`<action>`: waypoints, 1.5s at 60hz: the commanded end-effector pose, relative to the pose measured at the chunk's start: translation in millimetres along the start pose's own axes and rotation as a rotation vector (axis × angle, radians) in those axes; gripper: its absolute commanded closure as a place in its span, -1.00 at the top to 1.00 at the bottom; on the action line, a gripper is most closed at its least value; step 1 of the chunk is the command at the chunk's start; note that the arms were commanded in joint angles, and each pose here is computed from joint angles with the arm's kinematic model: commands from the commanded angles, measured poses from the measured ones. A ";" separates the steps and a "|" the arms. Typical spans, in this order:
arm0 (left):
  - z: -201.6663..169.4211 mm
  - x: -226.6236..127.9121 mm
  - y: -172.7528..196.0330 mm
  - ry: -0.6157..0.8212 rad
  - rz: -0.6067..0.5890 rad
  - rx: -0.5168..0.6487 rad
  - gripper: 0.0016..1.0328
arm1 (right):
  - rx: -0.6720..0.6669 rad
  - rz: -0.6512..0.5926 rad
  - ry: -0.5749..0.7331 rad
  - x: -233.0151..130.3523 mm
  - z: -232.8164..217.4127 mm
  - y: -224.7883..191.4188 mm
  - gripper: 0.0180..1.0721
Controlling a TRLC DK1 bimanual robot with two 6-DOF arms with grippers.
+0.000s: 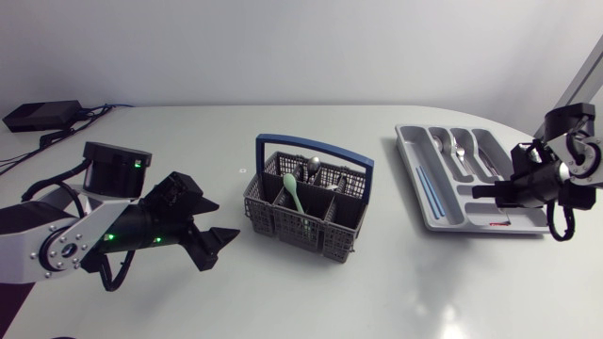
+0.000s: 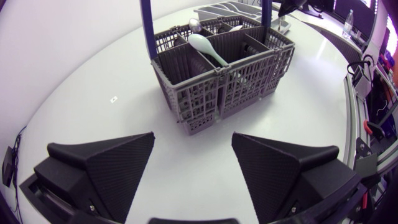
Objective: Unload the cutlery basket into the drawer organizer.
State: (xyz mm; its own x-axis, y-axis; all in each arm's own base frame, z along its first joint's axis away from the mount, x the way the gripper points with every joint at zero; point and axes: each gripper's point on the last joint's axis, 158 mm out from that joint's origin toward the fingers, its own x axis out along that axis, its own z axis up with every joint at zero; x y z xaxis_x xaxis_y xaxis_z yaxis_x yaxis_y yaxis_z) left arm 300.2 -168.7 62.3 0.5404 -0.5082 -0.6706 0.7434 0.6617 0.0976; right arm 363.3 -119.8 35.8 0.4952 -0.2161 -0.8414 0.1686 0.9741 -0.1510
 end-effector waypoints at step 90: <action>97.1 63.7 -6.9 -0.058 0.028 -0.428 0.51 | -0.017 0.265 -0.143 -33.3 -16.7 79.1 0.69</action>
State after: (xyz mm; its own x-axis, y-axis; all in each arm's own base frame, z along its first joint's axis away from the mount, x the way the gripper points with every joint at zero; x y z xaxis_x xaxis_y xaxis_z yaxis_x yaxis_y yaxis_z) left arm 355.1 -251.8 81.4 0.5636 -0.5057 -0.6532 0.5294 0.8281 -0.1843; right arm 353.0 -41.9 55.5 0.6548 0.0194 -0.7556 0.0020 0.9996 0.0274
